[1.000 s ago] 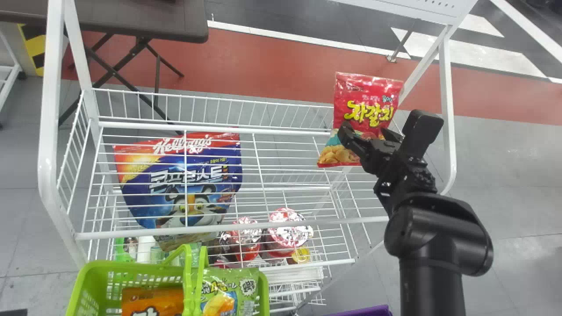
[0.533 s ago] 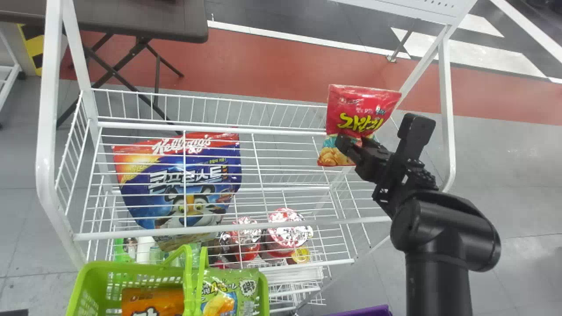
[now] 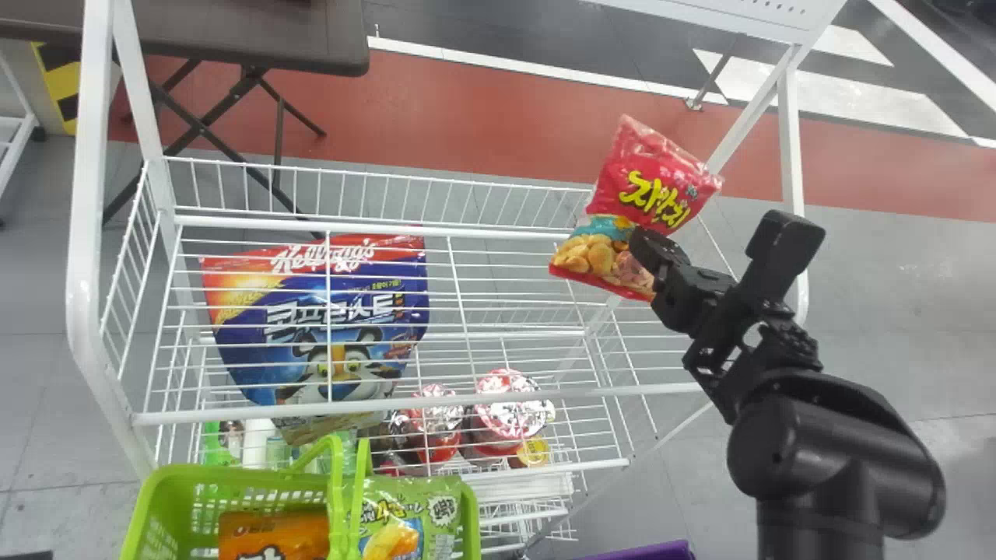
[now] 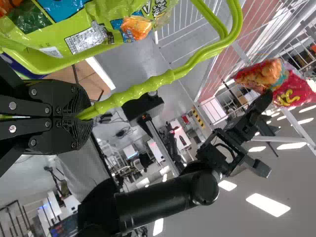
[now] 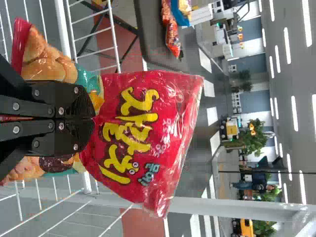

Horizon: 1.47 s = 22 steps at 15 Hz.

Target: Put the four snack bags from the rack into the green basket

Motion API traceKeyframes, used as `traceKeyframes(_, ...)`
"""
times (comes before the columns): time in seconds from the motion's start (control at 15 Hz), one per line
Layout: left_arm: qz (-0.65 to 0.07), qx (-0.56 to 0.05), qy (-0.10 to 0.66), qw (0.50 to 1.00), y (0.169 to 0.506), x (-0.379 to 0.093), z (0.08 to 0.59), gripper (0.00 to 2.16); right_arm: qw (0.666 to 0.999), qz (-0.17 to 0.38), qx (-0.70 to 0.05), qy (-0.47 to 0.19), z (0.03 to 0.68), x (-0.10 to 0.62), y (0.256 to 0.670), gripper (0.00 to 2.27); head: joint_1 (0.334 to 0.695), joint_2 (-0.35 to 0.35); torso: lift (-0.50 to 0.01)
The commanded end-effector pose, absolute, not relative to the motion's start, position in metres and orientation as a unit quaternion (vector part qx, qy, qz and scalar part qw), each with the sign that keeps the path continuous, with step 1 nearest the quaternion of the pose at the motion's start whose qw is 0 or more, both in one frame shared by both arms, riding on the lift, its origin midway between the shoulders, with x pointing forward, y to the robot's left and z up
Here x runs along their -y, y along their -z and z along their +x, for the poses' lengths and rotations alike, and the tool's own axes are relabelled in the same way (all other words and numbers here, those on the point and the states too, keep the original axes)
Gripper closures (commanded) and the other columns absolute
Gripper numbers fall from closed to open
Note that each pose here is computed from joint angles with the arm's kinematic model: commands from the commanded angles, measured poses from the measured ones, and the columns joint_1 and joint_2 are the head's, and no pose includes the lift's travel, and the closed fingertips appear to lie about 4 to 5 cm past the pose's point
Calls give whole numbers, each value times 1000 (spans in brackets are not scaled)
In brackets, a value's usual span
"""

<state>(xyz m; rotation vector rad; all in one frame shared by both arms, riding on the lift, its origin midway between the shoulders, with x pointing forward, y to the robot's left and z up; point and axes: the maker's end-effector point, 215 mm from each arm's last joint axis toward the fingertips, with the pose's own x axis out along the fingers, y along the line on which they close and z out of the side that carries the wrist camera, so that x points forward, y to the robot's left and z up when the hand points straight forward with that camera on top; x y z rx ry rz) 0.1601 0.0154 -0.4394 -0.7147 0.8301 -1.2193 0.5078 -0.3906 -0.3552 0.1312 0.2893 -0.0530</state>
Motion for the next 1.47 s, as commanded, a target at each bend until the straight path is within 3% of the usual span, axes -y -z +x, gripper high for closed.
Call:
traceKeyframes(0.0, -319, -369, 544, 682, 438, -15, 160, 1841, 987, 78, -142, 5, 485, 371, 334, 2226, 695, -350, -7)
traceKeyframes(0.27, -317, -370, 543, 684, 439, -17, 160, 1841, 975, 113, -187, -46, 422, 326, 322, 2226, 695, -350, -7)
traceKeyframes(0.53, -317, -369, 541, 686, 439, -19, 162, 1841, 936, 152, -298, -107, 340, 270, 357, 2226, 695, -350, -7)
traceKeyframes(0.8, -317, -369, 540, 687, 439, -16, 163, 1841, 913, 165, -343, -149, 298, 235, 383, 2229, 695, -350, -7)
traceKeyframes(1.07, -317, -367, 541, 687, 438, -15, 163, 1841, 846, 210, -454, -186, 234, 179, 445, 2236, 695, -350, -7)
traceKeyframes(1.27, -317, -367, 541, 687, 439, -15, 164, 1841, 798, 231, -512, -218, 194, 141, 469, 2236, 695, -350, -7)
traceKeyframes(1.4, -317, -366, 543, 686, 438, -13, 164, 1841, 784, 224, -530, -233, 181, 125, 477, 2236, 695, -350, -7)
